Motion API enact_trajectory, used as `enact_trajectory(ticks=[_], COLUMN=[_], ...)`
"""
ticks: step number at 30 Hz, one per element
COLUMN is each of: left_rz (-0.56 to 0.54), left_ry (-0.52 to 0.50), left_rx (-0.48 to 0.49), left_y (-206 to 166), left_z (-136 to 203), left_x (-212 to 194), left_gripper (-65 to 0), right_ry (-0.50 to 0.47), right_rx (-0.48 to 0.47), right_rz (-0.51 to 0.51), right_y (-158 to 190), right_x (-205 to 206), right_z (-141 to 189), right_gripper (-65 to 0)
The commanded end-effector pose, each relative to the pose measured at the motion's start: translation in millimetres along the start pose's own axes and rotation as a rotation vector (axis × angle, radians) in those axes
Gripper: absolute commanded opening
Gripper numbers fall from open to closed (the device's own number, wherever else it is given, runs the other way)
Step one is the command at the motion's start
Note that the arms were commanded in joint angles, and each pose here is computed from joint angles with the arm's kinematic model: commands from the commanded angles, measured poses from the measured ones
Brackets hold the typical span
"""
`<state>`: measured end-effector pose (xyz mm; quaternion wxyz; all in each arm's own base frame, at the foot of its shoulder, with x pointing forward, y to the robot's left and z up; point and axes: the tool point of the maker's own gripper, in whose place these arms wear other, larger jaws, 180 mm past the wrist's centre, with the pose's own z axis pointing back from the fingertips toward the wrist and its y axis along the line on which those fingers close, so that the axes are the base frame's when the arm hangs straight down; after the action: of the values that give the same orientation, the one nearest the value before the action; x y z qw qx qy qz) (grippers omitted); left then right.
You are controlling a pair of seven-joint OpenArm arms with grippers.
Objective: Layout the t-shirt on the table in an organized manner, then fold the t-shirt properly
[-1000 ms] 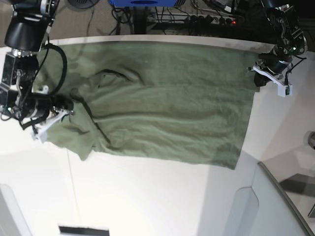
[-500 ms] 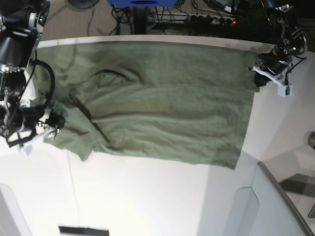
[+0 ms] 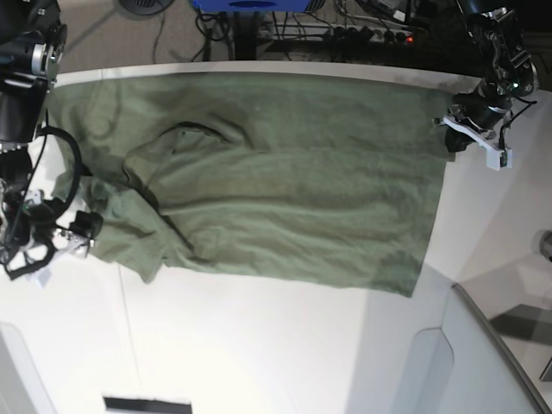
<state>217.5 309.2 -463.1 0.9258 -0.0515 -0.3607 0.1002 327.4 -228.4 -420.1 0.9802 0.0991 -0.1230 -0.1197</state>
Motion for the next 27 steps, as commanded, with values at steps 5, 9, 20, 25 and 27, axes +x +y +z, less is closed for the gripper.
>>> enact_trajectory(ticks=[5, 9, 20, 25, 27], left_rz=[-0.015, -0.015, -0.014, -0.014, -0.014], left_ry=[-0.043, -0.041, -0.04, -0.04, -0.04], left_rx=[0.006, 0.006, 0.006, 0.006, 0.006], left_y=[5, 5, 5, 5, 5], left_z=[3, 3, 3, 3, 3], left_x=[16, 15, 15, 15, 15], left_gripper=[-65.0, -65.0, -65.0, -65.0, -65.0], right_ry=[-0.043, -0.047, 0.031, 0.015, 0.009], right_rx=[-0.003, -0.001, -0.002, -0.002, -0.002], right_rz=[-0.049, -0.051, -0.096, -0.096, -0.094], right_y=[8, 9, 2, 2, 3], right_x=[17, 20, 9, 12, 13], right_z=[7, 9, -8, -7, -6], right_gripper=[-19.1, -20.3, -54.0, -38.4, -28.2])
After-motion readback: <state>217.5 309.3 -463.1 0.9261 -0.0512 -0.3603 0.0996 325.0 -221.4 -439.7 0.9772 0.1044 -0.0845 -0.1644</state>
